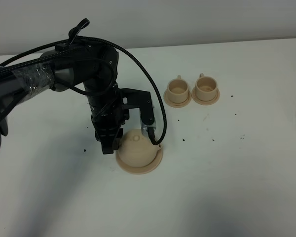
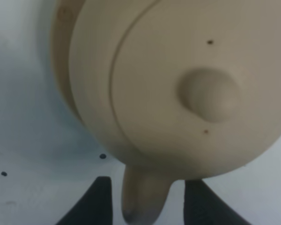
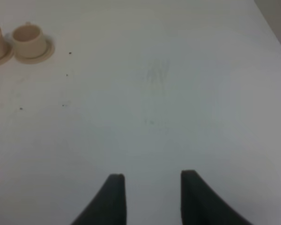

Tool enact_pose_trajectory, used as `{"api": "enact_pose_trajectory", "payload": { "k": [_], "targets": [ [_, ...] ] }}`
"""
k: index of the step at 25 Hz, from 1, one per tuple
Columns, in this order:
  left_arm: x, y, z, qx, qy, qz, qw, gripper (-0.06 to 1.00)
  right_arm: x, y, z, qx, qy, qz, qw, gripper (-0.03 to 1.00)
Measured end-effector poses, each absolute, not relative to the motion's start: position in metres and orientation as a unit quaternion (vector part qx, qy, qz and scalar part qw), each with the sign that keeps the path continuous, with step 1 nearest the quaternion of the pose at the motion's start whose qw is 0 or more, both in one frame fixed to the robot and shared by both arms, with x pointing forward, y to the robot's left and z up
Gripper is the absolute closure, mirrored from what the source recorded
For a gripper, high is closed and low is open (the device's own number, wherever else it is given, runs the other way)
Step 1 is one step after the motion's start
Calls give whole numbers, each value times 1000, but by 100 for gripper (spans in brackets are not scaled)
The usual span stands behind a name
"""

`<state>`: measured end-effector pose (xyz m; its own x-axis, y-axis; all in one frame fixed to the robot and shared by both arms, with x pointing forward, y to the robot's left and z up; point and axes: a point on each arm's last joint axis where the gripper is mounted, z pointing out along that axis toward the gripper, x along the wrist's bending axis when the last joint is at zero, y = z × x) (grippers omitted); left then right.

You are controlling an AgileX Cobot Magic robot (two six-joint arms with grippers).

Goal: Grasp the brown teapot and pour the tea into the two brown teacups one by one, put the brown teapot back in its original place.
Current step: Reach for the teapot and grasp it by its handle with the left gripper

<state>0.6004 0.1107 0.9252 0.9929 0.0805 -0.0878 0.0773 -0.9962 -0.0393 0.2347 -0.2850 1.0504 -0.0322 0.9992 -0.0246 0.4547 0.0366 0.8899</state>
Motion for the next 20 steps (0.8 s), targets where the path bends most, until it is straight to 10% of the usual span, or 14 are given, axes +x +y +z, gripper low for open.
{"api": "enact_pose_trajectory", "payload": {
  "k": [8, 20],
  "targets": [
    [601, 110, 925, -999, -28, 43, 14, 78, 235, -285, 1050, 589, 617, 367, 370, 65],
    [601, 110, 927, -999, -19, 40, 12, 79, 235, -285, 1050, 589, 617, 368, 370, 65]
  ]
}}
